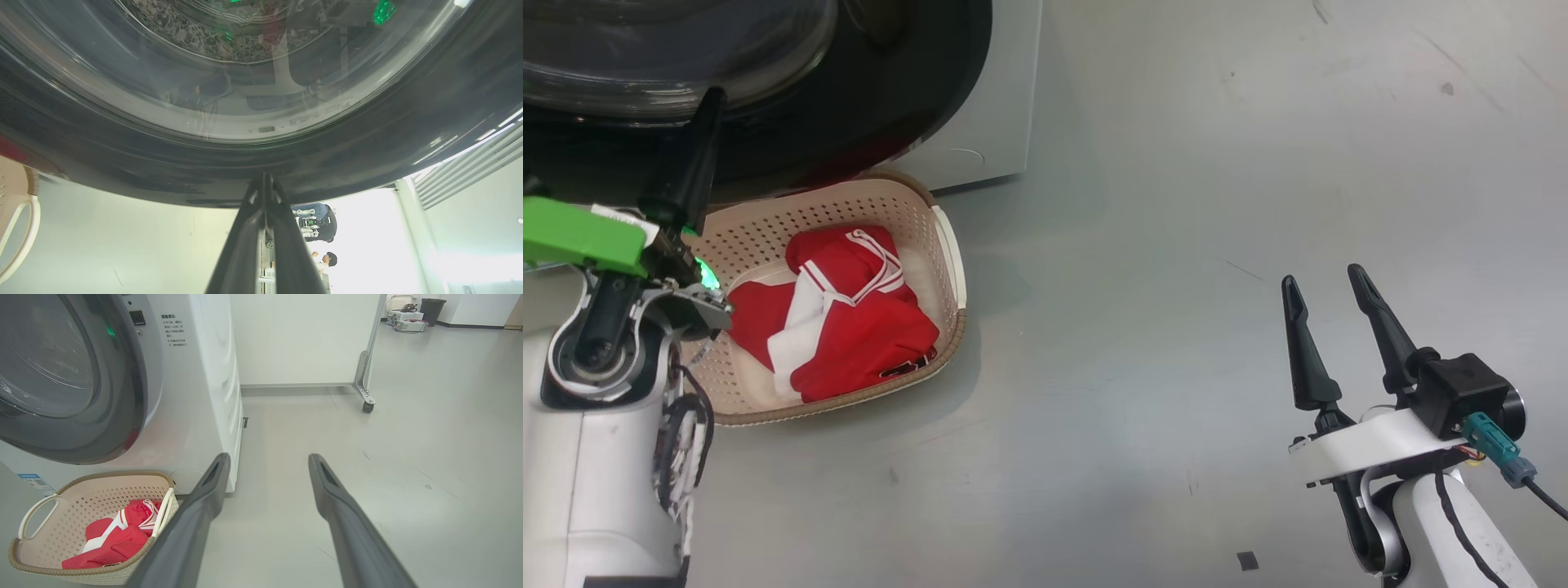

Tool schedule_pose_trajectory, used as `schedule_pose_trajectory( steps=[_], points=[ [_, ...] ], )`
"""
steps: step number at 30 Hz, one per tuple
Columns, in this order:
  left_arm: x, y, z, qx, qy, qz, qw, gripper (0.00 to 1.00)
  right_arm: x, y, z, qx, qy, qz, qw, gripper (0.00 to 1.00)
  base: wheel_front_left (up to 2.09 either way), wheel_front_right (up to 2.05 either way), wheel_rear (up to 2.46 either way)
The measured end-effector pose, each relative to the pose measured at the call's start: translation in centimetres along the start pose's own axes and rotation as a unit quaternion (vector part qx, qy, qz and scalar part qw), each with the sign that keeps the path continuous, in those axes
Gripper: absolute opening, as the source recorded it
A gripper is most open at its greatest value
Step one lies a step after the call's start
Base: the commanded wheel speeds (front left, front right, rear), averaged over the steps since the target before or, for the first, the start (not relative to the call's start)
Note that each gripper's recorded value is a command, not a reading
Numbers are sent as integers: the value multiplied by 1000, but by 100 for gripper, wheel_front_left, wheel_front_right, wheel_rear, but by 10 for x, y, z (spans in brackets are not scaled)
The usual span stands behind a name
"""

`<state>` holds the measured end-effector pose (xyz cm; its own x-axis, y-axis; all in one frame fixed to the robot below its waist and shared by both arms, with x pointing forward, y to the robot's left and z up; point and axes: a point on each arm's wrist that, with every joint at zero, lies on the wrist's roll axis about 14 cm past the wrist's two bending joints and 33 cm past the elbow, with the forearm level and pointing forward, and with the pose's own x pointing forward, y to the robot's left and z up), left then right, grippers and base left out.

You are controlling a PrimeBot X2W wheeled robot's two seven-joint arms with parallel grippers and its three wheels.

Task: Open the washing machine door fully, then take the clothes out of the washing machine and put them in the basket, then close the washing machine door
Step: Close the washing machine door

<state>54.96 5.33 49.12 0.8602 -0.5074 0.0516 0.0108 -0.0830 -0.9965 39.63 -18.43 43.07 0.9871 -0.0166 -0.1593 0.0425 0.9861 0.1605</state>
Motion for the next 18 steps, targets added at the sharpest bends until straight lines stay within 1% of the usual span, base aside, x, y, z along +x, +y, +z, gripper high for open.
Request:
schedule_pose_trajectory(
  steps=[6, 10, 12, 13, 14, 15, 16, 17, 18],
  points=[
    [-42, 9, 21, -1, -60, 20, 998, 0, 4, 12, 2, 3, -4, 19, 1000, 100, 0, 0, 0],
    [-65, -1, 28, -1, -96, 9, 995, 0, 4, 18, 6, 2, -11, 29, 1000, 100, 0, 0, 0],
    [-75, -7, 30, -1, -110, 3, 994, 25, 4, 20, 8, 0, -13, 34, 999, 100, 0, 0, 0],
    [-80, -9, 30, -1, -115, 0, 993, 29, 4, 21, 9, -2, -14, 37, 999, 100, 0, 0, 0],
    [-85, -12, 29, -1, -118, -2, 993, 37, 4, 22, 9, -3, -15, 40, 999, 100, 0, 0, 0],
    [-90, -13, 28, -2, -122, -4, 992, 48, 3, 23, 10, -4, -15, 41, 999, 100, 0, 0, 0],
    [-94, -16, 28, -2, -127, -6, 992, 88, 3, 24, 10, -5, -16, 42, 999, 100, 0, 0, 0],
    [-99, -18, 28, -1, -133, -8, 991, 100, 2, 25, 10, -5, -15, 44, 999, 100, 0, 0, 0],
    [-104, -20, 28, 0, -137, -9, 990, 100, 2, 26, 11, -6, -16, 47, 999, 100, 0, 0, 0]
  ],
)
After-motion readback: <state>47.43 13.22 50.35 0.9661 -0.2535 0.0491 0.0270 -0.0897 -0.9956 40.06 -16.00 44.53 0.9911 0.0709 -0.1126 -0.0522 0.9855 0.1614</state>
